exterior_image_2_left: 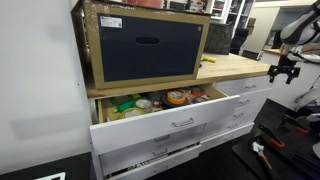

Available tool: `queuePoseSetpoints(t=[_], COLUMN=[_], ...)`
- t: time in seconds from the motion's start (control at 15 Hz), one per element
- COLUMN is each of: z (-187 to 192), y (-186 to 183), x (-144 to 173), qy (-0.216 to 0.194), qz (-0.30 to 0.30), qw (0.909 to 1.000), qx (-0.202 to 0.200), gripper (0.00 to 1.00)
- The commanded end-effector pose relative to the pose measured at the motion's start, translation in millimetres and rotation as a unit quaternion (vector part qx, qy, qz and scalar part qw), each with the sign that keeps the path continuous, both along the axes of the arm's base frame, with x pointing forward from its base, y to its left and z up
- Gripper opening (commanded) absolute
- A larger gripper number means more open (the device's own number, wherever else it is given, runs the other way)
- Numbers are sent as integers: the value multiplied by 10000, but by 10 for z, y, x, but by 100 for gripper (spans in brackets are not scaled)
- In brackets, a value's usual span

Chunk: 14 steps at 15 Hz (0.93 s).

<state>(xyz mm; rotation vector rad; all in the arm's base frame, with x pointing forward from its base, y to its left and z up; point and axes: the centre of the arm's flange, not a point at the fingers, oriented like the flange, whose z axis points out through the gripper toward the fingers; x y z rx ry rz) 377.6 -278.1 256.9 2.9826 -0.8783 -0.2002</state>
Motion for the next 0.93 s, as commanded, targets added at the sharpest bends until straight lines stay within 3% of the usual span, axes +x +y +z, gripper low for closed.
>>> queuePoseSetpoints(t=[0.0, 0.47, 0.87], z=[-195, -497, -899], y=[-268, -536, -712], x=[154, 263, 160], qy=[146, 147, 267], qz=[-605, -1497, -2254], qw=[9979, 9870, 9702], qx=[-174, -566, -847], gripper=[100, 100, 100])
